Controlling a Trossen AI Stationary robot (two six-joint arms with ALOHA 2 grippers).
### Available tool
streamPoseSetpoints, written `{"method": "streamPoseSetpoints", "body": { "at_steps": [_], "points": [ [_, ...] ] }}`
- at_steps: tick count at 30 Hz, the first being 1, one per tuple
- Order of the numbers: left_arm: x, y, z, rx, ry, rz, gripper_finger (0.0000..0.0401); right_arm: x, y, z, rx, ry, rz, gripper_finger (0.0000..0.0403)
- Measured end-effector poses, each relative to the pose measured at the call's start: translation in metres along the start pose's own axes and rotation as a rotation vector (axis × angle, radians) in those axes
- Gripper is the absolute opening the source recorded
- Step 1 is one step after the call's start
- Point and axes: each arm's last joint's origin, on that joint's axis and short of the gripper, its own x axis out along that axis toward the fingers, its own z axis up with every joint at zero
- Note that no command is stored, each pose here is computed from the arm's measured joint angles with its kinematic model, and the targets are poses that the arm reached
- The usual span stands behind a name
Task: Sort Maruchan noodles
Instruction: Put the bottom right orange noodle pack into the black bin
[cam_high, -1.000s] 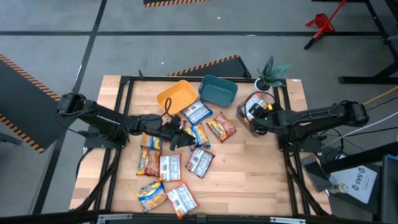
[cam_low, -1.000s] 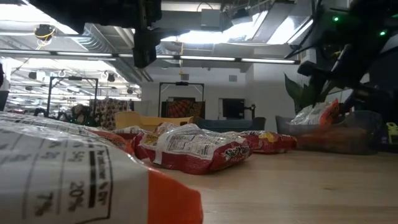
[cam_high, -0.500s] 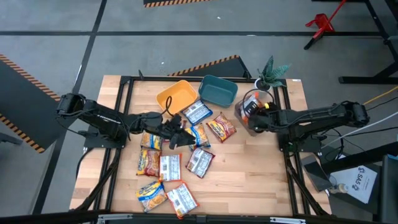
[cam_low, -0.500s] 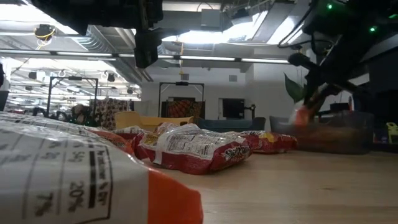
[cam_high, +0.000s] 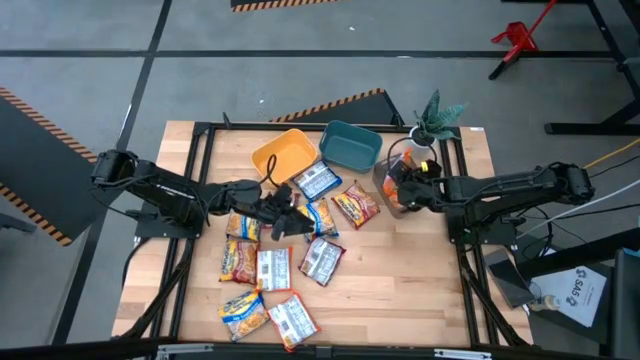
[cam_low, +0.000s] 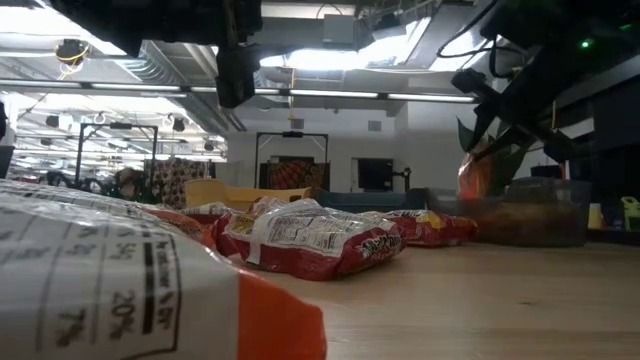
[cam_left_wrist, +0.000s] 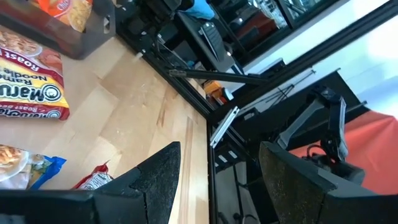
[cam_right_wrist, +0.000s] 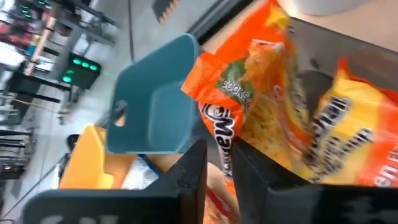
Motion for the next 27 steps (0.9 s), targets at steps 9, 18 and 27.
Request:
{"method": "streamPoseSetpoints", "body": {
  "at_steps": [9,18,27],
  "points": [
    [0.0,0.0,0.0,0.015,0.018,-0.015,0.0215,0.007,0.023,0.005,-0.087,-0.011,0.147,0.0122],
    [-0.001,0.004,0.005,0.011,0.057,-0.048,0.0215,0.001,0.051,0.021,-0.501,0.293,0.154,0.0102],
    [-0.001,0.004,0.006,-0.001,0.035,-0.03,0.0215,-0.015,0.05,0.032,-0.777,0.411,-0.041,0.0059]
  ]
}}
